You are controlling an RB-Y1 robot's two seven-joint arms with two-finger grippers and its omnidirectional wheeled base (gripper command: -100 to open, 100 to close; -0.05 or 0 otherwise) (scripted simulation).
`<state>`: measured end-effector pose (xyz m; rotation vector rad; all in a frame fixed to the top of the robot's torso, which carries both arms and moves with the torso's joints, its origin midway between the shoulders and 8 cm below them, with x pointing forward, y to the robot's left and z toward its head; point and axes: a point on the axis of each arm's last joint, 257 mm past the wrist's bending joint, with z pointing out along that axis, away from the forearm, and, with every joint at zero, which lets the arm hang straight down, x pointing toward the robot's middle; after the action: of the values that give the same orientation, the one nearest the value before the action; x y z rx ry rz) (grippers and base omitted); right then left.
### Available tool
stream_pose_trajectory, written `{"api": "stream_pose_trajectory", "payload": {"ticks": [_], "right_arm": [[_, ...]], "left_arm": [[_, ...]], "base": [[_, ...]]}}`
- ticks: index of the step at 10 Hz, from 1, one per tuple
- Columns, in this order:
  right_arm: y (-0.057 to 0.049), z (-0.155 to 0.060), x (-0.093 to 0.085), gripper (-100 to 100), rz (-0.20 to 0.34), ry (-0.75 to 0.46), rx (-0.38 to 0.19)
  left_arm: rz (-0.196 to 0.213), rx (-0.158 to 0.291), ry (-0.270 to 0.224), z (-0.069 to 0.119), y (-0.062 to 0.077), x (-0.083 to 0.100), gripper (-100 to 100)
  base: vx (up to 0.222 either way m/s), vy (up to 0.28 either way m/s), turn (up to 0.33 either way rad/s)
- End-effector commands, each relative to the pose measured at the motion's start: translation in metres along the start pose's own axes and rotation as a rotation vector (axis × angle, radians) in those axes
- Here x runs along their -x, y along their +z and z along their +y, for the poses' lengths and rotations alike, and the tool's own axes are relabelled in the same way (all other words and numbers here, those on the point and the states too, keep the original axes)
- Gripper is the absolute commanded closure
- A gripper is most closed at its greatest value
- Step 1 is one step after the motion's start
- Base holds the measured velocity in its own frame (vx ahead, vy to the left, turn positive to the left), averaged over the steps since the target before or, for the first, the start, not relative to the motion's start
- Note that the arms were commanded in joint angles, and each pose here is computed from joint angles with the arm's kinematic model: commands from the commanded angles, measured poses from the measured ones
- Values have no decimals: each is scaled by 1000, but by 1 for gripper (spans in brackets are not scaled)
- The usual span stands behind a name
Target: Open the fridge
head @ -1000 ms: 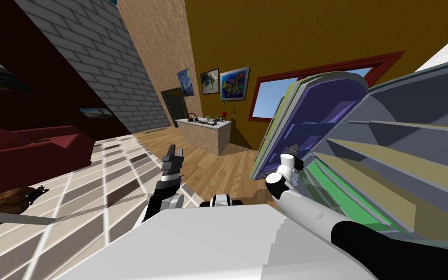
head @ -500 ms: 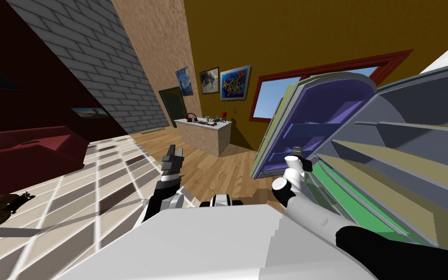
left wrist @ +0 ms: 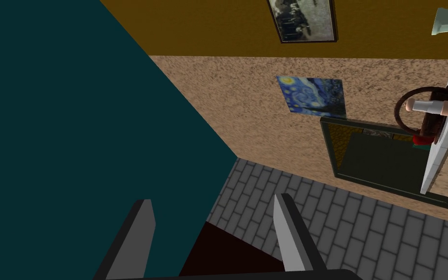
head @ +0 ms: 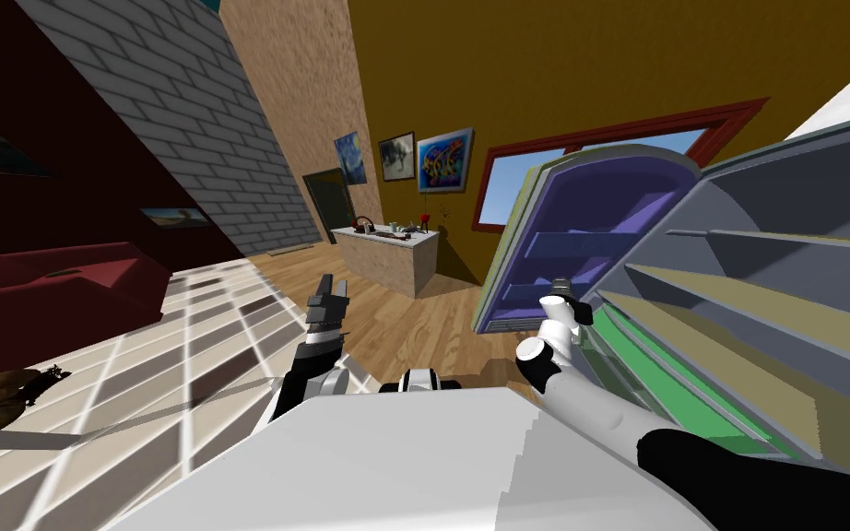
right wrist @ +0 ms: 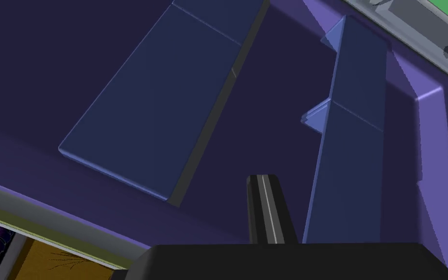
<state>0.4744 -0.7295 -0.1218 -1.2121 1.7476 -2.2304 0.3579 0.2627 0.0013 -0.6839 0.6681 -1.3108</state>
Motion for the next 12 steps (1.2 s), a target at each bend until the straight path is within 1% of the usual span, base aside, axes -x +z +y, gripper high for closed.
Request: {"api": "stream_pose_trajectory", "payload": {"ticks": [1, 2, 3, 4, 5, 6, 7, 8, 9, 10, 11, 12], "right_arm": [[3, 23, 10, 100, -76, -212, 22], [3, 23, 0, -100, -82, -311, 10], [-3, 36, 13, -100, -132, -410, 17], [-8, 49, 23, -100, -171, -500, 25], [-13, 68, 22, -100, -194, -573, 47], [-17, 84, 17, -100, -200, -657, 65], [-23, 106, 11, -100, -209, -716, 91], [-25, 114, 8, -100, -213, -745, 101], [-24, 122, 4, -100, -263, -902, 99], [-31, 136, 10, -100, -305, -989, 106], [-42, 159, 17, -100, -366, -1086, 121], [-49, 177, 14, -100, -395, -1153, 140]], "left_arm": [[0, 0, 0, 0, 0, 0, 0], [0, 0, 0, 0, 0, 0, 0], [0, 0, 0, 0, 0, 0, 0], [0, 0, 0, 0, 0, 0, 0], [0, 0, 0, 0, 0, 0, 0], [0, 0, 0, 0, 0, 0, 0], [0, 0, 0, 0, 0, 0, 0], [0, 0, 0, 0, 0, 0, 0], [0, 0, 0, 0, 0, 0, 0], [0, 0, 0, 0, 0, 0, 0], [0, 0, 0, 0, 0, 0, 0], [0, 0, 0, 0, 0, 0, 0]], "base": [[22, 33, 353], [186, 49, 321], [228, 19, 35], [139, -7, -43], [50, -18, -9], [-6, -16, 8], [-23, -11, -3], [-24, -1, -3], [162, 25, 223], [234, -14, 123], [135, -6, -18], [48, 10, -23]]}}
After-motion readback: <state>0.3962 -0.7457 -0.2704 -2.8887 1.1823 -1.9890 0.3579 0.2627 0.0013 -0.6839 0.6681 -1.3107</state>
